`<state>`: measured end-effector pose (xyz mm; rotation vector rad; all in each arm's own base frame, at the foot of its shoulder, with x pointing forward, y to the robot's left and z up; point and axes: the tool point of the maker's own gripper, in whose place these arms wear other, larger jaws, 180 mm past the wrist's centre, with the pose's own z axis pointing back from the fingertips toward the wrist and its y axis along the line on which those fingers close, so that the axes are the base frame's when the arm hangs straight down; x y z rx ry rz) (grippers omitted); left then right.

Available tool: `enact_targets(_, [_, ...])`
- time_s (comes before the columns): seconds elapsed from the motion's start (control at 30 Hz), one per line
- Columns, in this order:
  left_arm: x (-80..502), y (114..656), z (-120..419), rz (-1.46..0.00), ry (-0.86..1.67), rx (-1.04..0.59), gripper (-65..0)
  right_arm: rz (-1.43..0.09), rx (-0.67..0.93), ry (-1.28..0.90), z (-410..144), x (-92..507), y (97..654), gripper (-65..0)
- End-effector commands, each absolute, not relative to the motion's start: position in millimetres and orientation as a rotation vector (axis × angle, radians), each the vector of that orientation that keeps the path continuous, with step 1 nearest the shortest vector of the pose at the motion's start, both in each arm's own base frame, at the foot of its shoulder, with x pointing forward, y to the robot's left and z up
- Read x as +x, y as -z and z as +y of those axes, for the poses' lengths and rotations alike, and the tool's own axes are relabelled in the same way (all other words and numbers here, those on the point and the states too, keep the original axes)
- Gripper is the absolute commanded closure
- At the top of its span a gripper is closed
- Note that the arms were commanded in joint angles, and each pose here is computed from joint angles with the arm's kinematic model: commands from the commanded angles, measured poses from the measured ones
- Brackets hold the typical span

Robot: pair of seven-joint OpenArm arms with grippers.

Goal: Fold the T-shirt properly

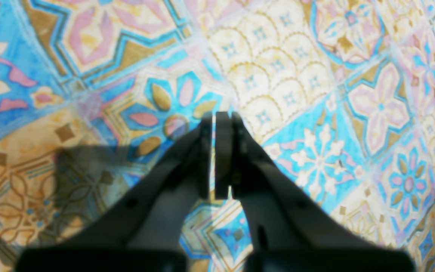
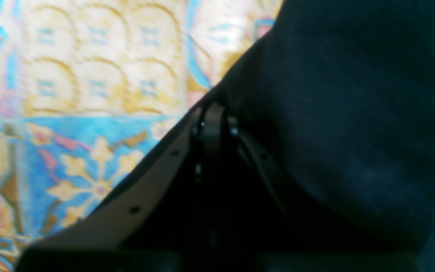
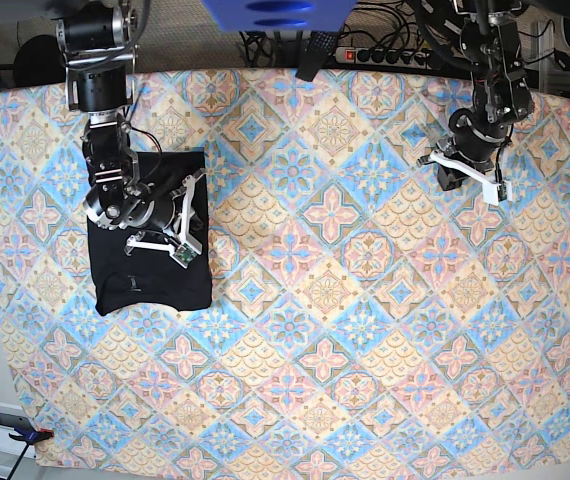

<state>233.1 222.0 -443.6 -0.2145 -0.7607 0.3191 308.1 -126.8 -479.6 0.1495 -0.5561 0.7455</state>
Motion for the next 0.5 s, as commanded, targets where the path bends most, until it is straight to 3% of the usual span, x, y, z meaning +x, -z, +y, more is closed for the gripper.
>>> enact_targets(0.0, [241,433,225,-0.804,-0.312,-0.213,-0.8,-0.492,0.053,-0.751,-153,307,483,0.0])
enact_targets(0.2, [240,433,225,-0.803,-0.312,-0.213,-0.8,-0.553,0.038,-0.768,-145,317,465,0.0])
enact_targets(0.33, [241,433,225,-0.804,-0.312,-0.213,-0.8,-0.506,0.062,-0.766,-143,289,481,0.0])
enact_targets(0.47, [243,432,225,-0.809,-0.312,-0.214,-0.8,-0.543,0.130,-0.749,-112,287,482,0.0])
